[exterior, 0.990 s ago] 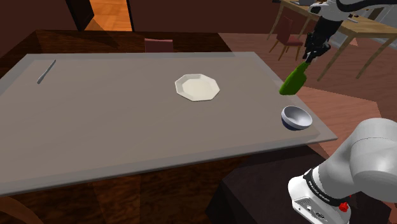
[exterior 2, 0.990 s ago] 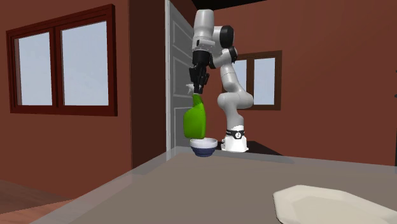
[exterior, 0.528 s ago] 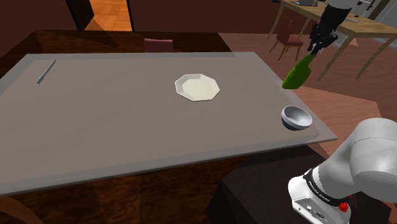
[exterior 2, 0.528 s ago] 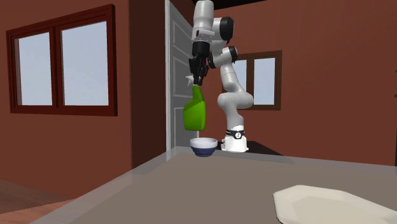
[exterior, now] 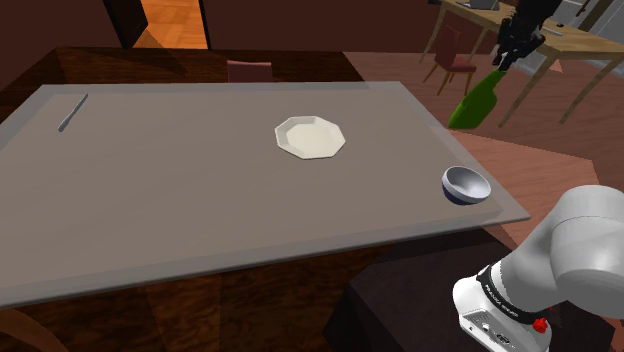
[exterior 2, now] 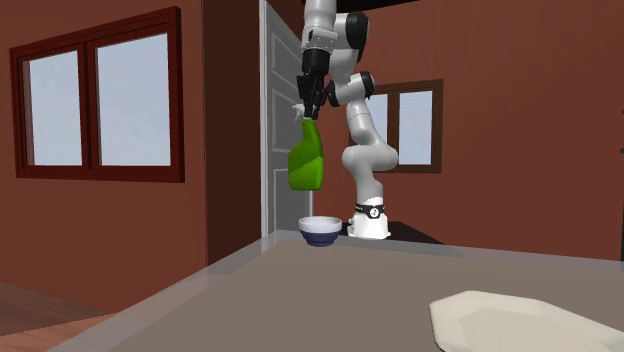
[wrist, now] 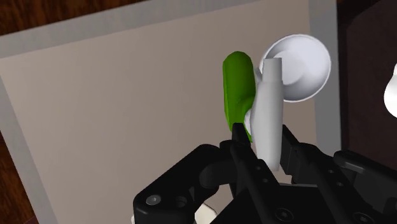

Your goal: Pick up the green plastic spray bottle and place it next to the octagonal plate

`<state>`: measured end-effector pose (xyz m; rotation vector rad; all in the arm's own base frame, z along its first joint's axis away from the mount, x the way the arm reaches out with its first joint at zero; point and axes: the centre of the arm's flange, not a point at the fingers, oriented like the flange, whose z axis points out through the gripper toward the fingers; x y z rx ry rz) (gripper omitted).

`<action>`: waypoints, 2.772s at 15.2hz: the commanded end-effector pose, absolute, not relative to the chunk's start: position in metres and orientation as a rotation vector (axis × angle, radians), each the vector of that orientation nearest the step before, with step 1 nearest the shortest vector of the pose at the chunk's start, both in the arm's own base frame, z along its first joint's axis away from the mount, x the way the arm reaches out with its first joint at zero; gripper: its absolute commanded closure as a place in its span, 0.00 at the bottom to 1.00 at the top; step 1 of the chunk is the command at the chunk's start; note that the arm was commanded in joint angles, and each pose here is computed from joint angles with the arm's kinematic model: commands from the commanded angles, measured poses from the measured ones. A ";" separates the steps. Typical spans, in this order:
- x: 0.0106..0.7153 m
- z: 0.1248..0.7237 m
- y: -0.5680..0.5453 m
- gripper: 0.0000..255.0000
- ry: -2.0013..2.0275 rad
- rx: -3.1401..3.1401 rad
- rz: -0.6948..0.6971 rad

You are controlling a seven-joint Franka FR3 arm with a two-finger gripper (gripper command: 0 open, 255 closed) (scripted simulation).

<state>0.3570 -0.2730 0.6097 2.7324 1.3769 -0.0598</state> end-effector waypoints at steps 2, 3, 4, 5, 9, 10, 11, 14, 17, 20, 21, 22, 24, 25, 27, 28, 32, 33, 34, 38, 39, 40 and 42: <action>0.357 0.626 -0.273 1.00 1.377 2.733 -0.060; 0.357 0.631 -0.273 1.00 1.377 2.733 -0.060; 0.357 0.637 -0.273 1.00 1.377 2.733 -0.060; 0.357 0.642 -0.273 1.00 1.377 2.733 -0.060; 0.357 0.663 -0.273 1.00 1.377 2.733 -0.060; 0.357 0.668 -0.273 1.00 1.377 2.733 -0.060; 0.357 0.674 -0.273 1.00 1.377 2.733 -0.060; 0.357 0.690 -0.273 1.00 1.377 2.733 -0.060; 0.357 0.705 -0.273 1.00 1.377 2.733 -0.060; 0.357 0.721 -0.273 1.00 1.377 2.733 -0.060; 0.357 0.726 -0.273 1.00 1.377 2.733 -0.060; 0.357 0.732 -0.273 1.00 1.377 2.733 -0.060; 0.364 0.729 -0.264 1.00 1.377 2.733 -0.060; 0.370 0.723 -0.254 1.00 1.377 2.733 -0.060; 0.383 0.710 -0.235 1.00 1.377 2.732 -0.060; 0.390 0.703 -0.226 1.00 1.377 2.732 -0.060; 0.416 0.678 -0.188 1.00 1.377 2.733 -0.060; 0.423 0.671 -0.178 1.00 1.377 2.733 -0.060; 0.429 0.665 -0.169 1.00 1.377 2.733 -0.060; 0.456 0.639 -0.131 1.00 1.377 2.733 -0.060; 0.462 0.633 -0.121 1.00 1.377 2.733 -0.060; 0.469 0.626 -0.112 1.00 1.377 2.733 -0.060; 0.482 0.614 -0.093 1.00 1.377 2.733 -0.060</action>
